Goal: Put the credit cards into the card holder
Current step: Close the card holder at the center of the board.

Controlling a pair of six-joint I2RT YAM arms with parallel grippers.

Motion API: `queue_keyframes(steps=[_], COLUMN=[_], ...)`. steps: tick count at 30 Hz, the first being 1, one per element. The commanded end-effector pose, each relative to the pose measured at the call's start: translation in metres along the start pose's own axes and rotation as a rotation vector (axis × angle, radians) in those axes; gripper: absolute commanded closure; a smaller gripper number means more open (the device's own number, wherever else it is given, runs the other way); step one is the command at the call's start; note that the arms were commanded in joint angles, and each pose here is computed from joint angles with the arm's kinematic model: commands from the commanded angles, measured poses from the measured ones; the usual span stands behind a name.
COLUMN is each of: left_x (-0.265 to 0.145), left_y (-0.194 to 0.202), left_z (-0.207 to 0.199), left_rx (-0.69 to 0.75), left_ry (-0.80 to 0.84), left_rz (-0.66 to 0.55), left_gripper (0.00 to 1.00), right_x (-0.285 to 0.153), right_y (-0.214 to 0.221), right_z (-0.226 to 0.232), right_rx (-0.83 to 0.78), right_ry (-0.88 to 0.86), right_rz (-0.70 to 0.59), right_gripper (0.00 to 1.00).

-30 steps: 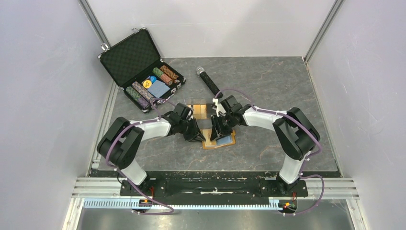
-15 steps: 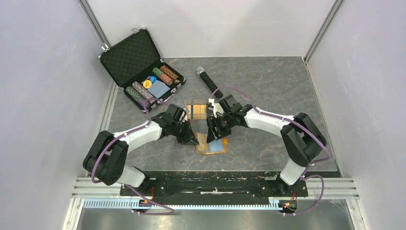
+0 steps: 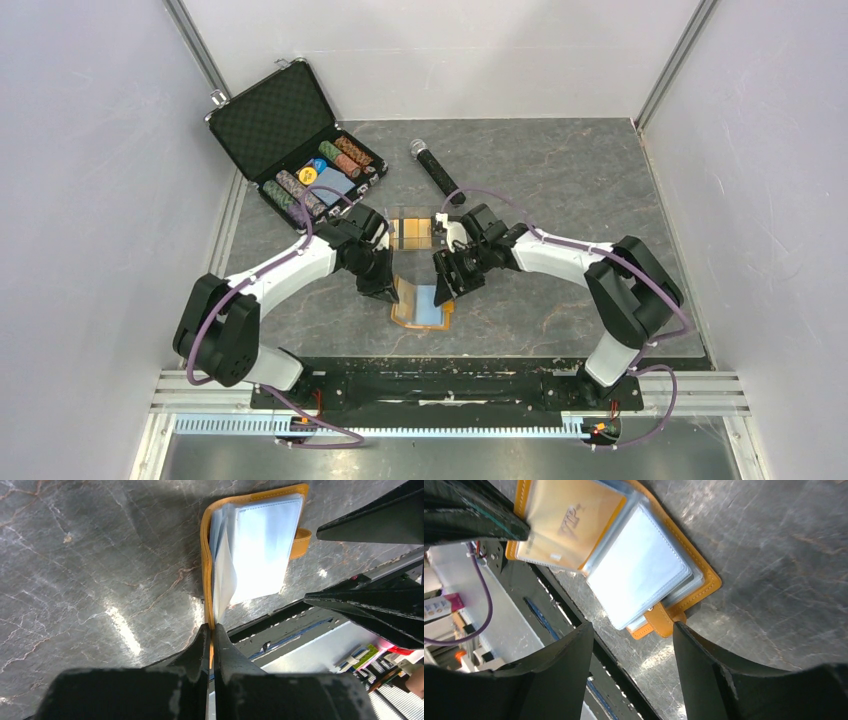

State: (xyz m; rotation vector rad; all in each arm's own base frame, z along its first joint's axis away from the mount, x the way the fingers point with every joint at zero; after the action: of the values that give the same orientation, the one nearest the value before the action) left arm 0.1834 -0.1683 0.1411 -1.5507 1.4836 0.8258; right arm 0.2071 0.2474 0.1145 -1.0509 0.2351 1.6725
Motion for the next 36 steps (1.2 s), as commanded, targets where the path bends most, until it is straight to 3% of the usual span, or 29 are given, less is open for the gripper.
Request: queue_keyframes(steps=[1, 9, 18, 31, 36], left_x=[-0.012, -0.01, -0.005, -0.004, -0.004], left_y=[-0.004, -0.013, -0.013, -0.022, -0.023], left_z=[-0.004, -0.012, -0.011, -0.015, -0.015], left_rx=[0.062, 0.067, 0.08, 0.08, 0.096], left_ry=[0.012, 0.054, 0.057, 0.064, 0.062], left_rz=[-0.022, -0.032, -0.01, -0.03, -0.02], left_gripper=[0.98, 0.98, 0.98, 0.98, 0.98], right_x=[0.009, 0.016, 0.005, 0.025, 0.015], right_y=[0.009, 0.016, -0.007, 0.016, -0.001], right_z=[0.001, -0.001, -0.003, 0.005, 0.0], right_rx=[-0.01, -0.036, -0.106, -0.137, -0.152], right_ry=[-0.106, -0.146, -0.002, -0.189, -0.004], right_rz=[0.033, 0.057, -0.04, 0.084, 0.031], right_gripper=[0.39, 0.38, 0.34, 0.46, 0.43])
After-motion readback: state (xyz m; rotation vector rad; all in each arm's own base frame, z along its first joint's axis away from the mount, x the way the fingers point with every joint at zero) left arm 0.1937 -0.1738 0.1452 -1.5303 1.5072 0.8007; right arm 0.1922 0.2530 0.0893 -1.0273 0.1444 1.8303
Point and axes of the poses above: each gripper's point midway between its finger pads, its own x axis out along the fingers, its own z axis along the line the jaws close on, y = z × x, the point moved 8 cm from there along -x, back along the fingers, and after that the axes turned 1 degree about x, right-handed, at the moved point
